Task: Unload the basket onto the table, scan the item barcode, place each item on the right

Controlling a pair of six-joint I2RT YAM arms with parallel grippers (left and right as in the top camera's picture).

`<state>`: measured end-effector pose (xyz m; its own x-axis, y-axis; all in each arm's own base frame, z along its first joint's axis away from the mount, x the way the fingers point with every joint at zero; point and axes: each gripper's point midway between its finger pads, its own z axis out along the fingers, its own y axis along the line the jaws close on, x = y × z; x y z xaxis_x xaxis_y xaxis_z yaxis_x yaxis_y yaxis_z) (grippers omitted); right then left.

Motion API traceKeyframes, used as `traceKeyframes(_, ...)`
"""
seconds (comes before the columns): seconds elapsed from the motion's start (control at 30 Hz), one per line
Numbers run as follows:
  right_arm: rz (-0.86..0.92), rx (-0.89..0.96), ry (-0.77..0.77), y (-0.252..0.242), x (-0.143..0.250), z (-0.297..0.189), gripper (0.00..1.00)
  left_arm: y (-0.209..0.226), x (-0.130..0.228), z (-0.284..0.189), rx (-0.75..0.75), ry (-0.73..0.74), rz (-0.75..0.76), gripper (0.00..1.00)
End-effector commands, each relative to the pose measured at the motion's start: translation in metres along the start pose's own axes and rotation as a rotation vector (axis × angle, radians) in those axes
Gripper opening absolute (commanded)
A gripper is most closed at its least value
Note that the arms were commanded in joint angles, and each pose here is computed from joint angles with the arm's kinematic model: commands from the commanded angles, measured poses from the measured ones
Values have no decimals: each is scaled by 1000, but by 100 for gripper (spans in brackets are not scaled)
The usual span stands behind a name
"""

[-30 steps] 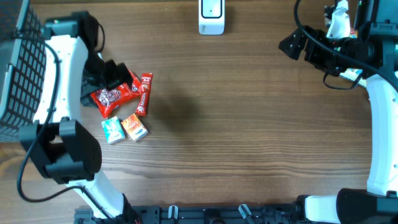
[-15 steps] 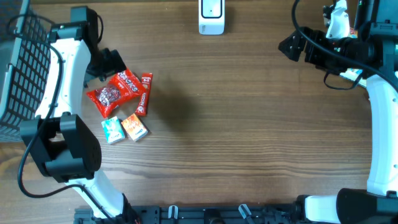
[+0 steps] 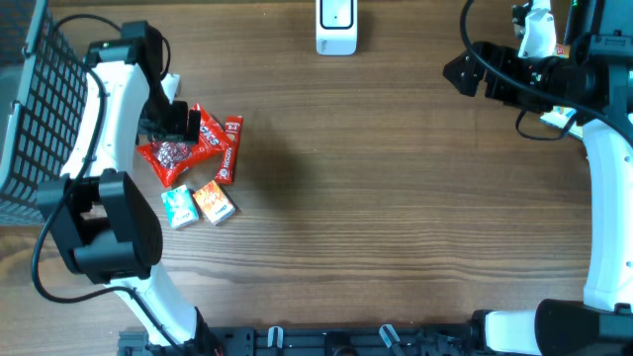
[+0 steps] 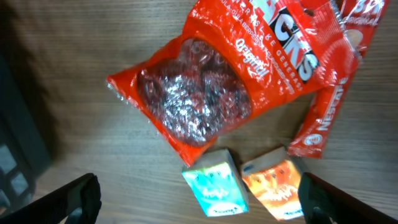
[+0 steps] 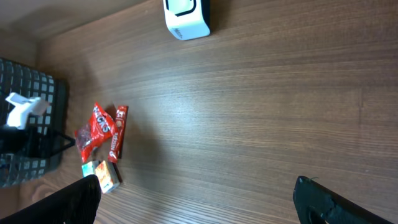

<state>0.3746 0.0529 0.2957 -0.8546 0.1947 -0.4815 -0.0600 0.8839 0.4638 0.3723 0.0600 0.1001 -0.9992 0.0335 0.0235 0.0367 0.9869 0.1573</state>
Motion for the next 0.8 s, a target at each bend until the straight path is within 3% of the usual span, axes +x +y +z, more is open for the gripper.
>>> traceKeyframes(0.0,-24,-15,8,2,1,4,100,-1,7,24,0,36,102,100)
traceKeyframes(0.27,-24,-16,7,2,1,4,100,-9,13,66,-1,25,173,100)
traceKeyframes(0.5,-23,-46,14,8,2,6,100,-12,-4,76,5,-59,19,100)
traceKeyframes(0.6,-23,-58,31,14,3,14,100,-29,-16,70,118,-105,-56,100)
traceKeyframes(0.77,-44,-108,106,40,13,47,100,-56,-43,31,323,-218,-49,100)
